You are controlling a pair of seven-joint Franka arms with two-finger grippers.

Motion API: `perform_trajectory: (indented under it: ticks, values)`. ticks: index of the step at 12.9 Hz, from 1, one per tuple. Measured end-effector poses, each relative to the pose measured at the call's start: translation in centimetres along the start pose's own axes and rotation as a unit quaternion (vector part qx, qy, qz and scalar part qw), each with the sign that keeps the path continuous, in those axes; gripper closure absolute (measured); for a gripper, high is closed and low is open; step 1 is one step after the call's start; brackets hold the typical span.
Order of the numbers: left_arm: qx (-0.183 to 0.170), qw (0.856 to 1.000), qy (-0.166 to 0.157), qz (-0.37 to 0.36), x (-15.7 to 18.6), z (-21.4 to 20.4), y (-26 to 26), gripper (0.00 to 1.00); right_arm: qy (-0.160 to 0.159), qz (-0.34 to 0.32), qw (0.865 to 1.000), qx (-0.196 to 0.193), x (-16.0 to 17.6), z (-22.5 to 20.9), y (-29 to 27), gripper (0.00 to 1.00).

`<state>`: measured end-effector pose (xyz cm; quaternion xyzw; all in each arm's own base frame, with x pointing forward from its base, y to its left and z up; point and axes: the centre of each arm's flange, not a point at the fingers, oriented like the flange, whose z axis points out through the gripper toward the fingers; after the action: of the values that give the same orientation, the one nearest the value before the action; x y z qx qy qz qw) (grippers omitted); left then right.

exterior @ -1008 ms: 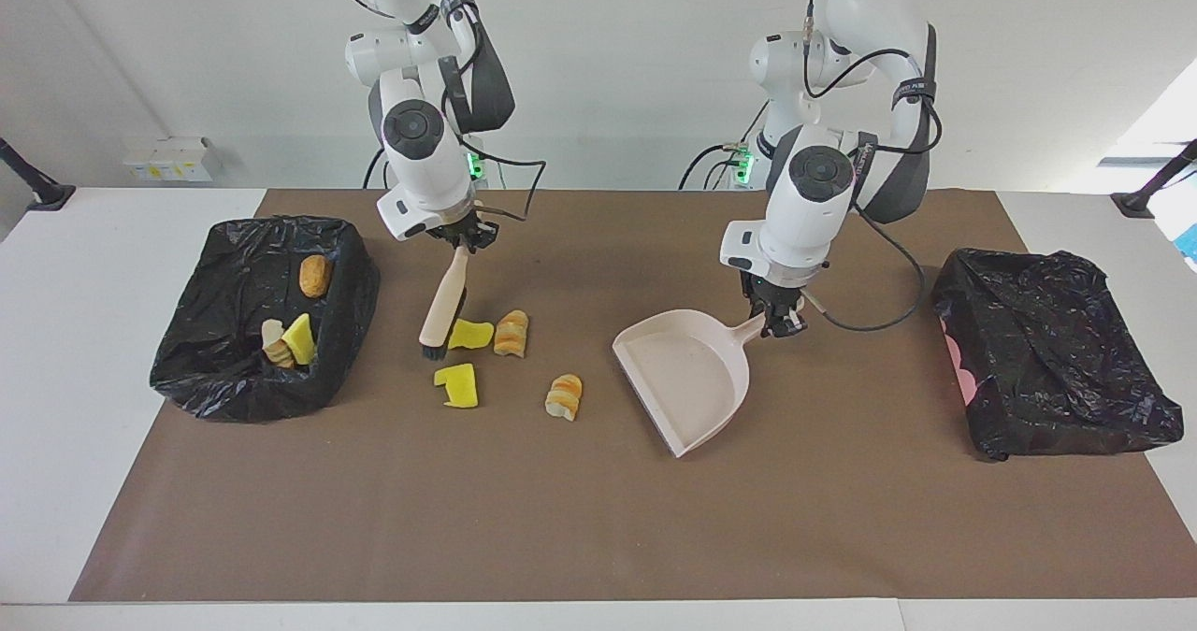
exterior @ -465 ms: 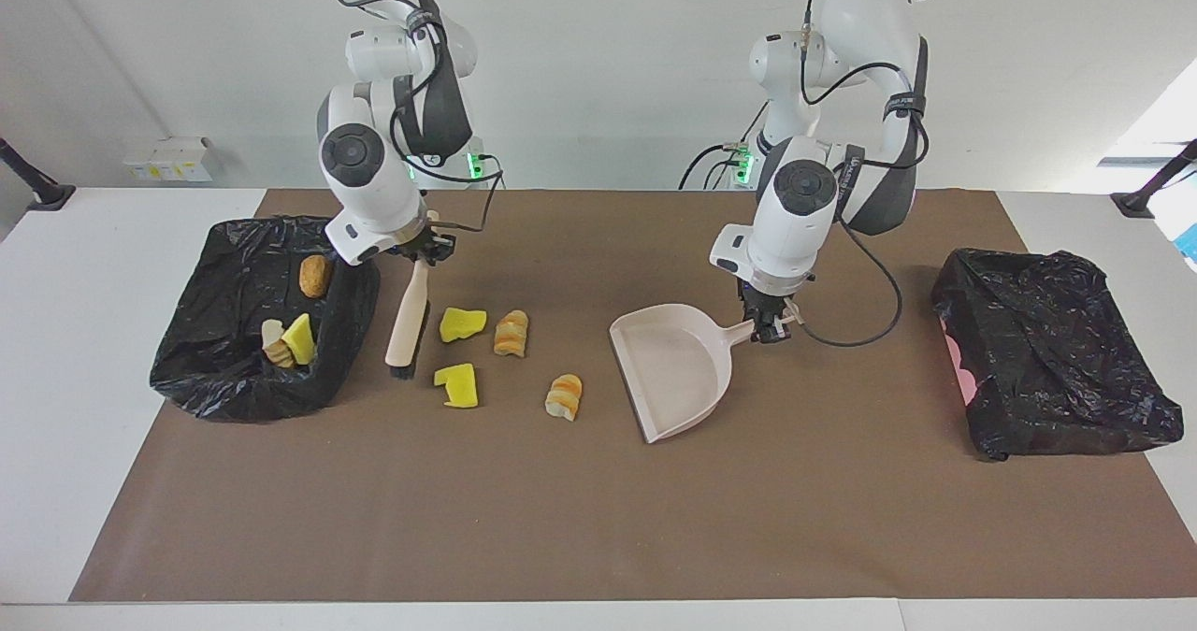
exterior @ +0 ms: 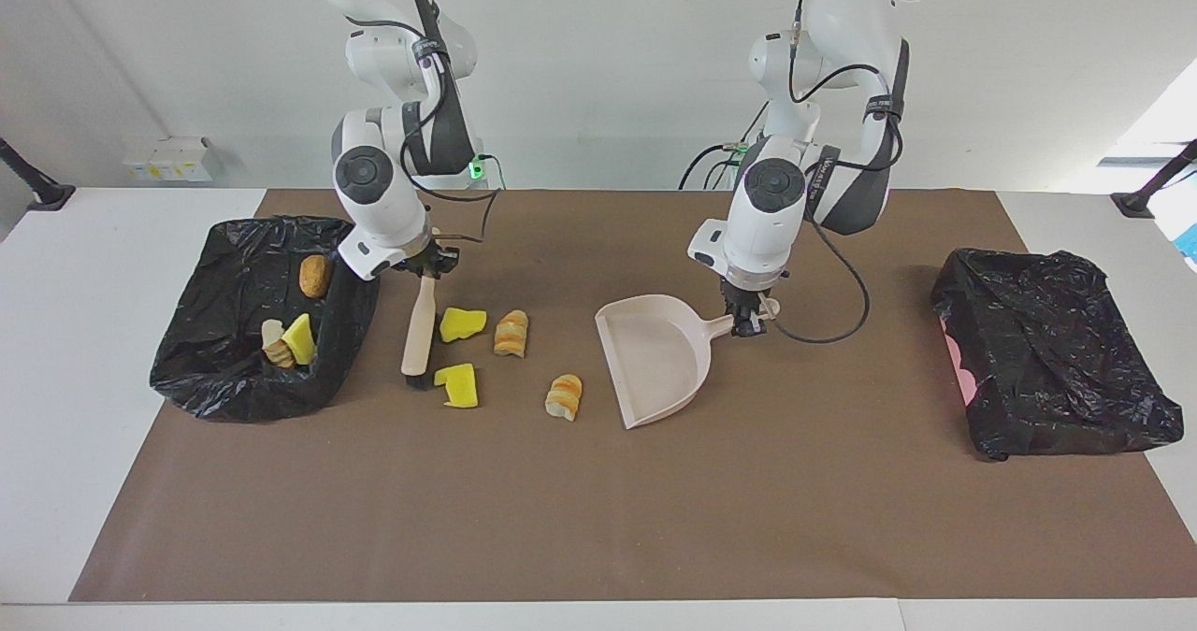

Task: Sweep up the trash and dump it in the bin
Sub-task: 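Sweep the trash bits into the dustpan with the brush in the right gripper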

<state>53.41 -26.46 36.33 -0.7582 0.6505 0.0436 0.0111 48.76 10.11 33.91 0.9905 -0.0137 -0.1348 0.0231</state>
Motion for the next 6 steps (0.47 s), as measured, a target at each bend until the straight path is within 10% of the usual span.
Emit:
perform_trajectory:
  ticks: [6]
  values:
    - [0.013, 1.0, -0.008, 0.008, -0.5, 0.3, 1.1, 0.69, 0.013, -0.012, 1.0, 0.007, 1.1, 0.5, -7.0, 0.74]
